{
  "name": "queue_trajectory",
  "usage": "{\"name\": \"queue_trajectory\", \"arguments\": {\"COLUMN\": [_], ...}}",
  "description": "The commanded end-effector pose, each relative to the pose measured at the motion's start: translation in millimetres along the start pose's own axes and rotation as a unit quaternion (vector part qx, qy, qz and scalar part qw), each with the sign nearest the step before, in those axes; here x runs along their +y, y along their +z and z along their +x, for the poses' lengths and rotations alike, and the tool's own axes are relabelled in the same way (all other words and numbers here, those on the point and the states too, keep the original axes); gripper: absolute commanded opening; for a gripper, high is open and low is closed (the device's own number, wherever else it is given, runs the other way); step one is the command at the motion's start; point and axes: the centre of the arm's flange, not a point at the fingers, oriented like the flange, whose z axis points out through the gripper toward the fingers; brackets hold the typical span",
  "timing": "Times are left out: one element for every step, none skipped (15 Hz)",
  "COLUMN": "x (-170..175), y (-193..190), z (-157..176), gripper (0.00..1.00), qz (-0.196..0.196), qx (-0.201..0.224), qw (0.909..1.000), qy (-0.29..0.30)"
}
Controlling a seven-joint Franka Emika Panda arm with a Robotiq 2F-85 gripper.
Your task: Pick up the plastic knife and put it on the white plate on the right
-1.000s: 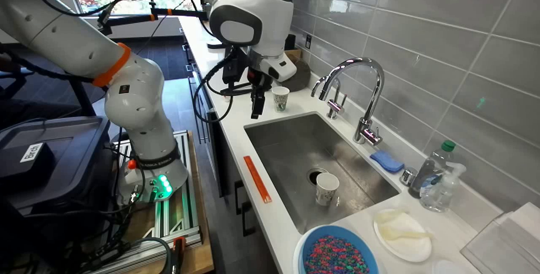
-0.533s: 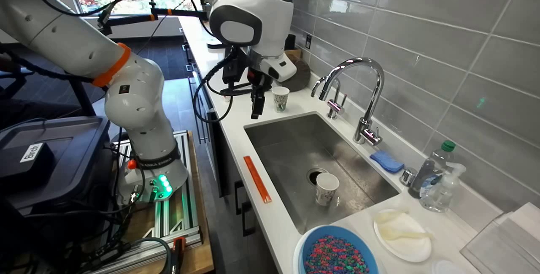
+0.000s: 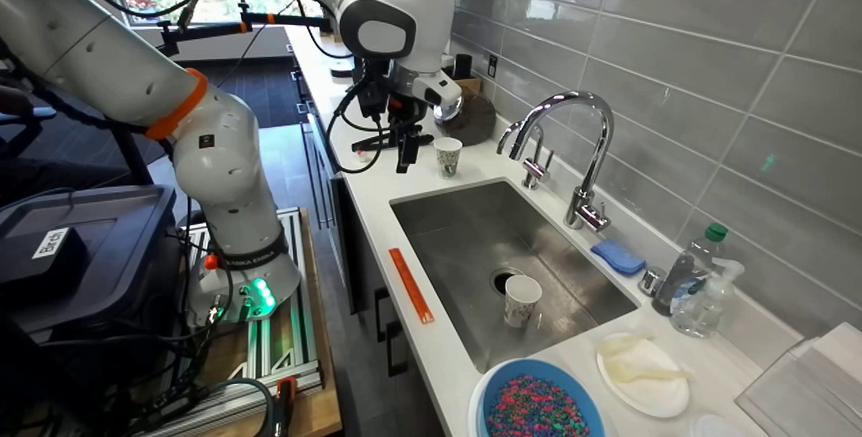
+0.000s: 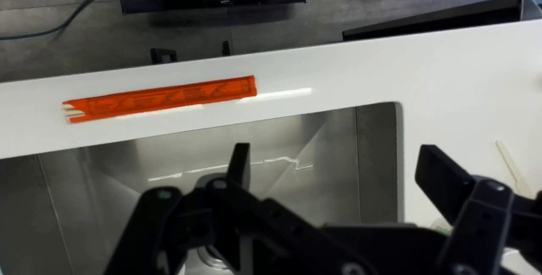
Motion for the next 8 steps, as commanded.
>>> {"name": "queue_trajectory", "arguments": {"x": [-40, -49, -57, -65, -73, -79, -81, -73], "y": [18, 21, 25, 29, 32, 36, 34, 25], "z": [-2, -3, -5, -6, -7, -9, -9, -9], "gripper": [1.0, 1.0, 1.0, 1.0, 1.0, 1.0, 1.0, 1.0], "qz": [-0.004, -0.006, -0.009, -0.01, -0.01, -0.013, -0.025, -0.024], "qx": [-0.011, -0.015, -0.019, -0.024, -0.029, -0.034, -0.037, -0.031], "qw": [0.9988, 0.9981, 0.9973, 0.9963, 0.9954, 0.9944, 0.9933, 0.9951], "qy": [-0.047, -0.059, -0.07, -0.081, -0.091, -0.099, -0.106, -0.091]}}
